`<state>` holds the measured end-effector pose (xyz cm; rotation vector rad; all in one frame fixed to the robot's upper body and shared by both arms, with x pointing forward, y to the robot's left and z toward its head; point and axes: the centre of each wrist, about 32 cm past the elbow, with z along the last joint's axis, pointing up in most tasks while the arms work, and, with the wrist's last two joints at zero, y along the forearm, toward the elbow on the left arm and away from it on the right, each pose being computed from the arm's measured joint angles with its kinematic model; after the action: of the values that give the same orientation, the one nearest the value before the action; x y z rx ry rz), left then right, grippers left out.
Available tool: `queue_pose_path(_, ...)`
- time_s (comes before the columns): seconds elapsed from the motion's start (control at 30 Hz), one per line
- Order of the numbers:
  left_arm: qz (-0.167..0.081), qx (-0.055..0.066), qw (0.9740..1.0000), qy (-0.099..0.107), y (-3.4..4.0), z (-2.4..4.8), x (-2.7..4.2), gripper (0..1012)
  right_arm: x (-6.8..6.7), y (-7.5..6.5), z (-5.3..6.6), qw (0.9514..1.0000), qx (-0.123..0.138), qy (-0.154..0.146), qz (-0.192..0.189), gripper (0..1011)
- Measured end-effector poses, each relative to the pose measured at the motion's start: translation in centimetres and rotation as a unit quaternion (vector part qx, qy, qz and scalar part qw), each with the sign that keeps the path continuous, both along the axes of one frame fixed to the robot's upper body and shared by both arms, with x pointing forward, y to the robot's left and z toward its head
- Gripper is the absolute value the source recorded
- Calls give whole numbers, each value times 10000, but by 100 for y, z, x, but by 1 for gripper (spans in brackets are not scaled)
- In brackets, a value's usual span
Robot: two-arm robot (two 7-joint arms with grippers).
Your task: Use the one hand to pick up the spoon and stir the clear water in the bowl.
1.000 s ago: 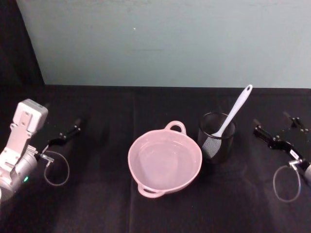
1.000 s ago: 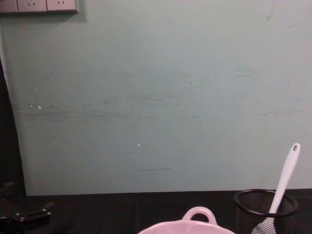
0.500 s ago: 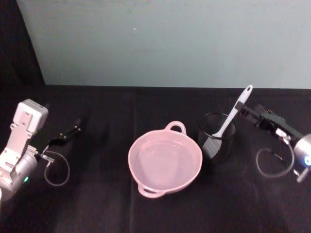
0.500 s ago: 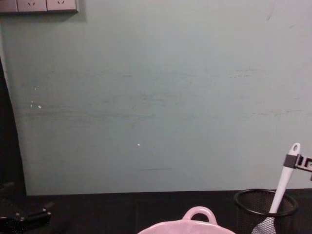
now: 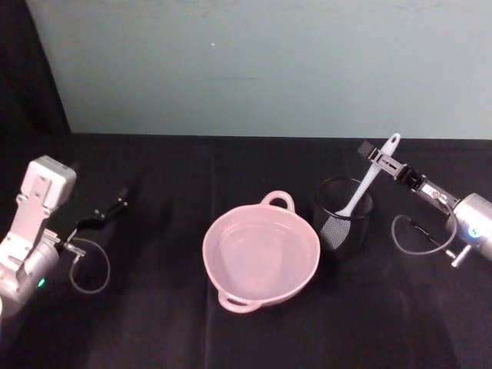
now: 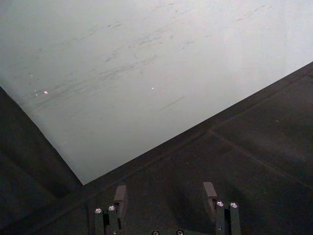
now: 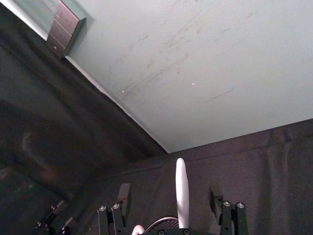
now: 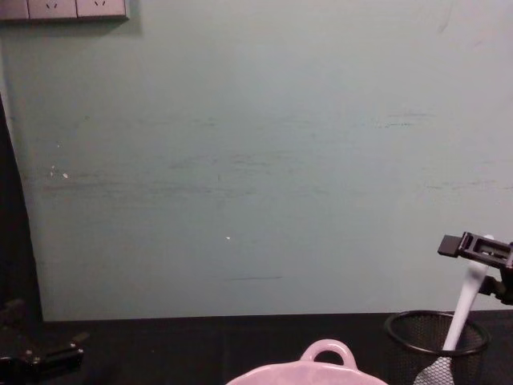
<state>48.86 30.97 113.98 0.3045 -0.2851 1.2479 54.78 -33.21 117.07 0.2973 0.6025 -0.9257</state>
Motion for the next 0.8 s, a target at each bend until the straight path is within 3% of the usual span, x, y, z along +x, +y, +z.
queue_pose_path(0.23, 0, 0, 10000, 0, 0, 0, 0, 1005, 10, 6, -47, 9999, 47, -146, 39, 997)
queue_pose_path(0.43, 1, 0, 10000, 0, 0, 0, 0, 1005, 10, 7, -55, 9997, 94, -229, 54, 899)
queue_pose_path(0.8, 0, 0, 10000, 0, 0, 0, 0, 1005, 2, 9, -44, 9997, 62, -236, 32, 547)
